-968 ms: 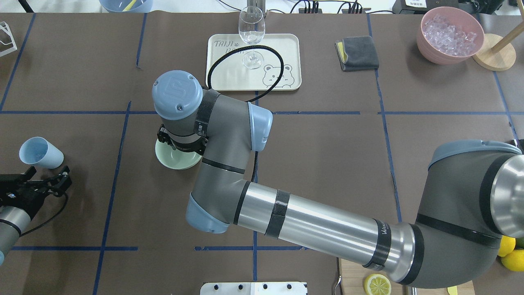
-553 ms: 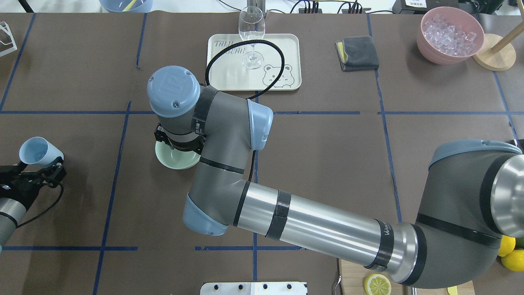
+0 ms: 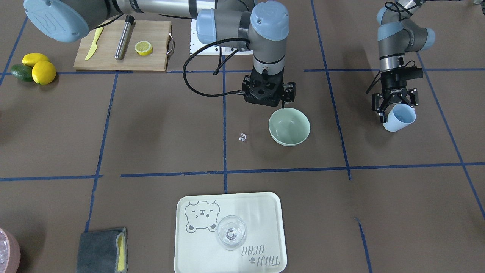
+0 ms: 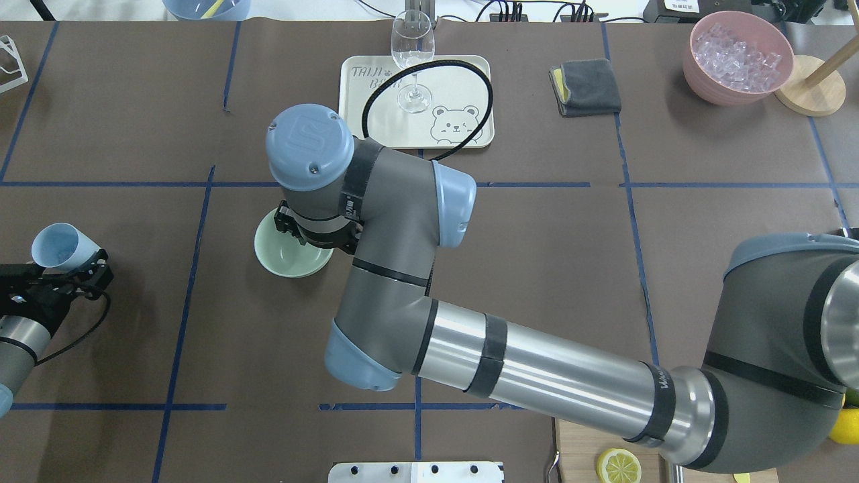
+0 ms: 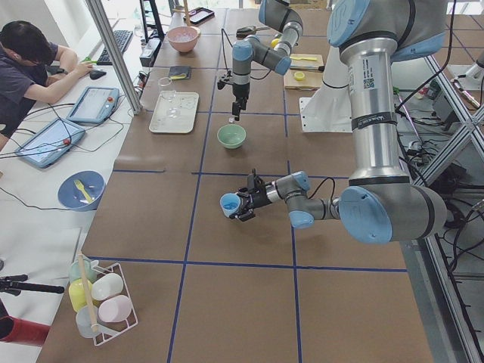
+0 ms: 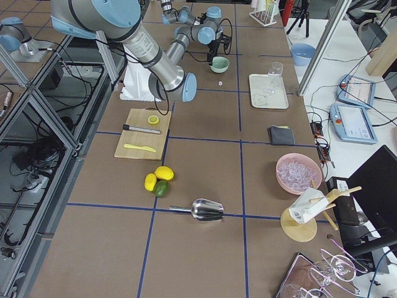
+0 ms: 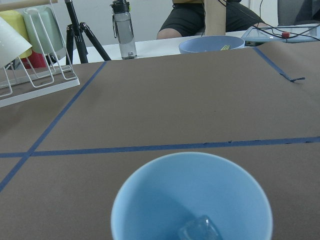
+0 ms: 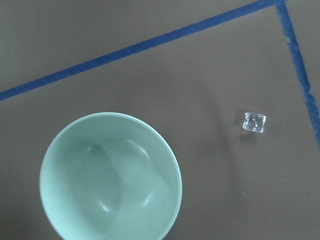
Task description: Pour ice into bowl
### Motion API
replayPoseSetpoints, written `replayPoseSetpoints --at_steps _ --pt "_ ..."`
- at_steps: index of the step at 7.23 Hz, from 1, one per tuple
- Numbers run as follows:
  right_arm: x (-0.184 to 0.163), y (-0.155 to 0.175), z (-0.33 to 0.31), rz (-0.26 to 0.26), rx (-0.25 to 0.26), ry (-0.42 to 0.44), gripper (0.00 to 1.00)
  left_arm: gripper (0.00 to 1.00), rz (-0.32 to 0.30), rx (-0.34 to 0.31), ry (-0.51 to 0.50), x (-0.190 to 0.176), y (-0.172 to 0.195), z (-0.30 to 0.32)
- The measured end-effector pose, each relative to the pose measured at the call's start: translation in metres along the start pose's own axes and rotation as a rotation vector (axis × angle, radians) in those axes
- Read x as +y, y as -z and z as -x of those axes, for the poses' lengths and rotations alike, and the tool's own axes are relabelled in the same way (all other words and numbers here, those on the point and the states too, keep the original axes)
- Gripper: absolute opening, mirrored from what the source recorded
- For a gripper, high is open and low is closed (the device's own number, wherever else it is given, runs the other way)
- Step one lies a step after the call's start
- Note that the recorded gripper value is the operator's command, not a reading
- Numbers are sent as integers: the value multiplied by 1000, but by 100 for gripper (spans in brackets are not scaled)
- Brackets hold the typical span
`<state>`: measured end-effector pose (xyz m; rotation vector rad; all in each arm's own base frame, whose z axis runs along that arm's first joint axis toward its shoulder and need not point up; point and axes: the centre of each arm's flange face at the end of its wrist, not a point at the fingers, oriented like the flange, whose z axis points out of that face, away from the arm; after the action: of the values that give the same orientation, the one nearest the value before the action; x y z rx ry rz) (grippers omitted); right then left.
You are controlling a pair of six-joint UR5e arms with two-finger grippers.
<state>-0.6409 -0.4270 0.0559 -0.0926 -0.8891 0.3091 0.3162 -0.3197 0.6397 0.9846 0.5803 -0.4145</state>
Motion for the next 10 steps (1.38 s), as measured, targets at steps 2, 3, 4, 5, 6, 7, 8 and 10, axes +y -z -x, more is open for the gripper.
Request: replayPoseSetpoints --at_steps 2,3,4,5,6,7,8,10 --pt "0 9 -22 -5 -5 3 100 91 -7 -13 -5 -2 -6 4" --pt "0 9 -24 -6 -6 4 100 45 -10 -15 -3 -5 -8 3" --pt "-2 10 -26 -9 -6 3 100 0 -15 -9 7 -8 -10 -5" --pt "-4 11 -27 -12 -7 1 100 0 -21 0 20 -10 -13 -15" --pt "-6 12 -27 -14 -8 0 100 0 -27 3 21 -17 -16 -20" --pt "-7 14 -27 -15 -10 -1 100 0 -38 11 -6 -38 -18 -23" --pt "-9 17 -31 -16 -13 -3 100 0 -58 28 -48 -68 -17 -28" --pt "-19 27 -81 -26 -26 -2 100 0 -102 61 -108 -109 -9 -46"
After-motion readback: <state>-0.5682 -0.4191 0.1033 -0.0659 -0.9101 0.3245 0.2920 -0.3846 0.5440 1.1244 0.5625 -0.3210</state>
